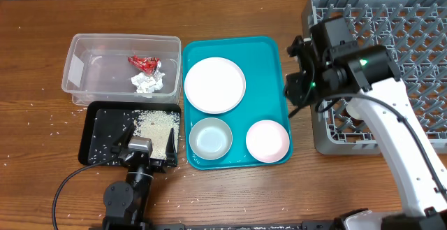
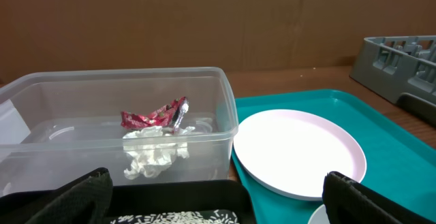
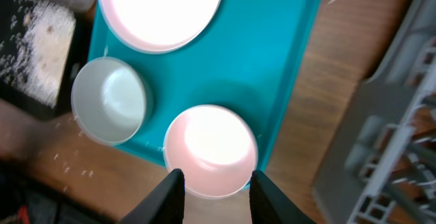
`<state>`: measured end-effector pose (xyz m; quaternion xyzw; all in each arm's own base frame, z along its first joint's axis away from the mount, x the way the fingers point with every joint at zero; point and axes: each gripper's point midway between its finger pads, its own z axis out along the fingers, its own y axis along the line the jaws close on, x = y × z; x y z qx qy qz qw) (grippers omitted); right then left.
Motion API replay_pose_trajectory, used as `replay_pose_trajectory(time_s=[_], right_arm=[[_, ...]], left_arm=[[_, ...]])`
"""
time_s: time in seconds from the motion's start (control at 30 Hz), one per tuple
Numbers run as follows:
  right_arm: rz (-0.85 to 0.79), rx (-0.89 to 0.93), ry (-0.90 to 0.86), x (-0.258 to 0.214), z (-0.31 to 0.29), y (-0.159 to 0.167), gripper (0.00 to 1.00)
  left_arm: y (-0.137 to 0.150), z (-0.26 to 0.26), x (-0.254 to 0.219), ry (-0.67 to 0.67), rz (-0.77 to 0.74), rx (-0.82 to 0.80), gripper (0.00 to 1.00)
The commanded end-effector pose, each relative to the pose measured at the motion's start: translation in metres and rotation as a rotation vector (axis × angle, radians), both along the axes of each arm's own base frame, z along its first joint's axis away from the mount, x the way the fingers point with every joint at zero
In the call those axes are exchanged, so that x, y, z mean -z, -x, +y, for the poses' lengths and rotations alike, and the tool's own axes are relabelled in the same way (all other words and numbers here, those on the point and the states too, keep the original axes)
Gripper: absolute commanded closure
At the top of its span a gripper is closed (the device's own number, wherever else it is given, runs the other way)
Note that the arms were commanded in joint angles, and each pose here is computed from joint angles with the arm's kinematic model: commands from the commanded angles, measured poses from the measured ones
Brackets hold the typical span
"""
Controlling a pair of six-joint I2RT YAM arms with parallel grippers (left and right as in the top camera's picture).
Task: Sort waste into correct bins and load items into the dishwasher
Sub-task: 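Grasp the pink-white bowl on the teal tray with the right gripper, then lift the pink-white bowl and set it in the dish rack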
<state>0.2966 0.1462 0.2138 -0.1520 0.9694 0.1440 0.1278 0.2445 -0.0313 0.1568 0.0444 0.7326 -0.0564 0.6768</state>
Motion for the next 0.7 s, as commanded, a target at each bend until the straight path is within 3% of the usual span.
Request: replay_pose_trajectory(time_s=[0.0,0.13,0.2,0.3,0.4,0.47,0.6,0.67], right_arm=[[0.114,-0.012,-0.007,0.030,0.016,0.021,0.67],[0.187,0.038,0.081,0.080,0.010,0.038,0.66],[0.213,0.080,0.111,0.110,0.004,0.045,0.62],[0.188,0.129,0.150,0.146,-0.007,0.045,0.55],[0.174,0.131,0.145,0.164,-0.008,0.047,0.56],[0.175,0.131,0.145,0.175,-0.010,0.050,0.62],[0.193,0.141,0.152,0.188,-0.014,0.059,0.86],[0.188,0.141,0.151,0.186,-0.013,0.058,0.91]], left_arm=[[0.001,-0.001,0.000,-0.014,-0.008,0.009,0.00],[0.001,-0.001,0.000,-0.014,-0.008,0.009,0.00],[0.001,-0.001,0.000,-0.014,-0.008,0.009,0.00],[0.000,-0.001,0.000,-0.014,-0.008,0.009,0.00],[0.000,-0.001,0.000,-0.014,-0.008,0.009,0.00],[0.000,-0.001,0.000,-0.014,-0.008,0.009,0.00],[0.000,-0.001,0.000,-0.014,-0.008,0.009,0.00],[0.001,-0.001,0.000,-0.014,-0.008,0.009,0.00]])
